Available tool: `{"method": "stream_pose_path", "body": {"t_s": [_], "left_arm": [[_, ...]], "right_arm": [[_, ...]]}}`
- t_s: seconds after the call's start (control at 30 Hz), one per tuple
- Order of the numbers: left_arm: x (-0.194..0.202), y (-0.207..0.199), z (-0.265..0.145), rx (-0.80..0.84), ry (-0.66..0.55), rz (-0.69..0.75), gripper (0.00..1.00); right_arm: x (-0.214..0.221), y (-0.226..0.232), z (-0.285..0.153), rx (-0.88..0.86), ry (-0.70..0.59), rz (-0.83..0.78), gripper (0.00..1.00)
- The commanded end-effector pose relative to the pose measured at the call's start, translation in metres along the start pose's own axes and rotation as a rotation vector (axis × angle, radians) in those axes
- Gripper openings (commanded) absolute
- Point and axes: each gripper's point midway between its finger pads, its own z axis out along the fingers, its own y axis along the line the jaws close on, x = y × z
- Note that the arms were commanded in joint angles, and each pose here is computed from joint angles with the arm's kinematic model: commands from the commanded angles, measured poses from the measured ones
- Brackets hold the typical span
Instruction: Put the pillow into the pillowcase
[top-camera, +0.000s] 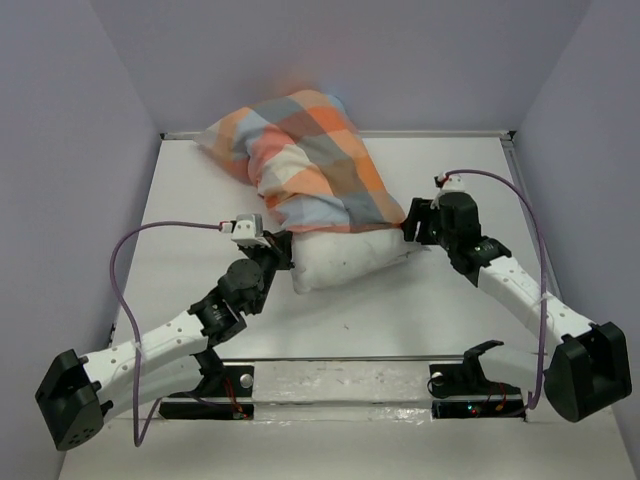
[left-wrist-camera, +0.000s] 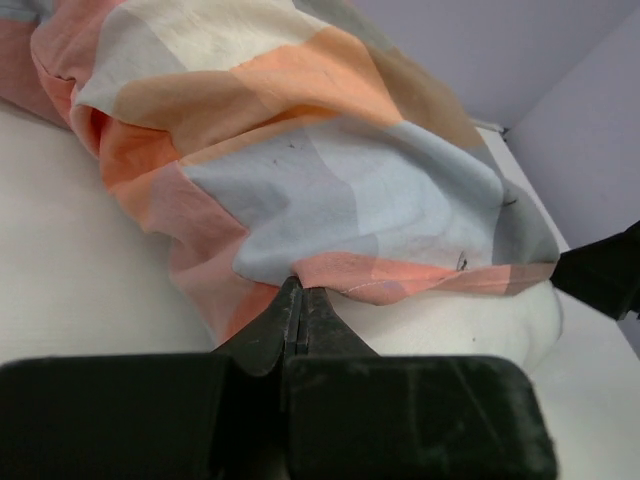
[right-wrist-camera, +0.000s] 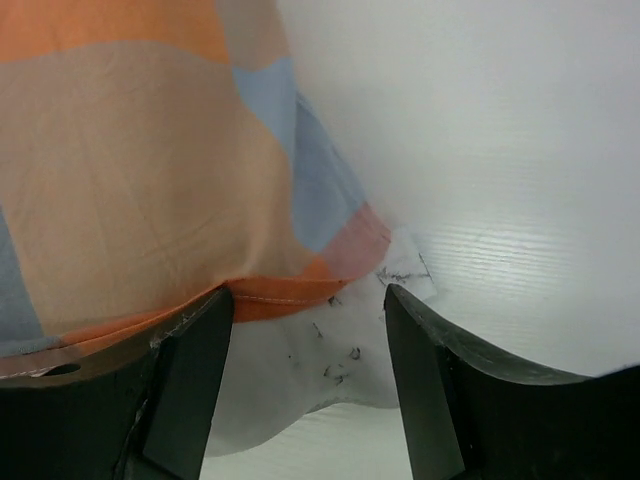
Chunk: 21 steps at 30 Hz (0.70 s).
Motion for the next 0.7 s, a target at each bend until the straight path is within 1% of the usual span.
{"method": "stream_pose_path", "body": {"t_s": [0.0, 0.07, 0.17, 0.2, 0.23, 0.27, 0.3, 0.37, 0.4, 0.43, 0.47, 0.5, 0.57, 0.63, 0.67], "left_arm": [[-0.059, -0.031, 0.002, 0.090, -0.117, -0.118, 0.00], [-0.062, -0.034, 0.002, 0.100, -0.116, -0.121, 0.00], [-0.073, -0.035, 0.001, 0.097, -0.132, -0.116, 0.00], [-0.084, -0.037, 0.000, 0.100, -0.152, -0.126, 0.00], [-0.087, -0.037, -0.001, 0.097, -0.154, -0.121, 0.00], [-0.092, -0.035, 0.000, 0.087, -0.163, -0.115, 0.00], [-0.094, -0.035, 0.000, 0.081, -0.166, -0.113, 0.00], [-0.100, -0.032, 0.002, 0.059, -0.171, -0.100, 0.00], [-0.105, -0.030, 0.004, 0.044, -0.178, -0.088, 0.00], [-0.106, -0.026, 0.006, 0.023, -0.179, -0.076, 0.00], [-0.106, -0.018, 0.007, -0.012, -0.176, -0.063, 0.00], [-0.108, -0.013, 0.009, -0.035, -0.180, -0.060, 0.00], [-0.110, 0.008, 0.013, -0.100, -0.178, -0.050, 0.00], [-0.116, 0.025, 0.014, -0.141, -0.185, -0.062, 0.00], [-0.121, 0.029, 0.014, -0.154, -0.193, -0.064, 0.00]], "right_arm": [[-0.012, 0.044, -0.007, -0.243, 0.018, -0.072, 0.68], [-0.010, 0.049, -0.007, -0.274, 0.025, -0.082, 0.67], [-0.009, 0.045, -0.006, -0.254, 0.020, -0.087, 0.63], [-0.012, 0.044, -0.004, -0.248, 0.005, -0.090, 0.59], [-0.010, 0.044, -0.002, -0.250, 0.005, -0.091, 0.54], [-0.008, 0.044, -0.001, -0.251, 0.014, -0.090, 0.44], [-0.004, 0.044, 0.000, -0.254, 0.029, -0.091, 0.44], [0.010, 0.035, 0.003, -0.207, 0.061, -0.048, 0.39], [0.011, 0.029, 0.004, -0.178, 0.047, -0.031, 0.31], [0.014, 0.027, 0.003, -0.173, 0.039, -0.013, 0.29], [0.025, 0.022, -0.001, -0.163, 0.034, 0.012, 0.28], [0.020, 0.017, -0.001, -0.133, -0.012, 0.071, 0.29], [0.014, 0.019, -0.007, -0.157, -0.073, 0.108, 0.31], [0.021, 0.021, -0.005, -0.175, -0.065, 0.121, 0.31], [0.026, 0.023, -0.004, -0.178, -0.046, 0.159, 0.32]]}}
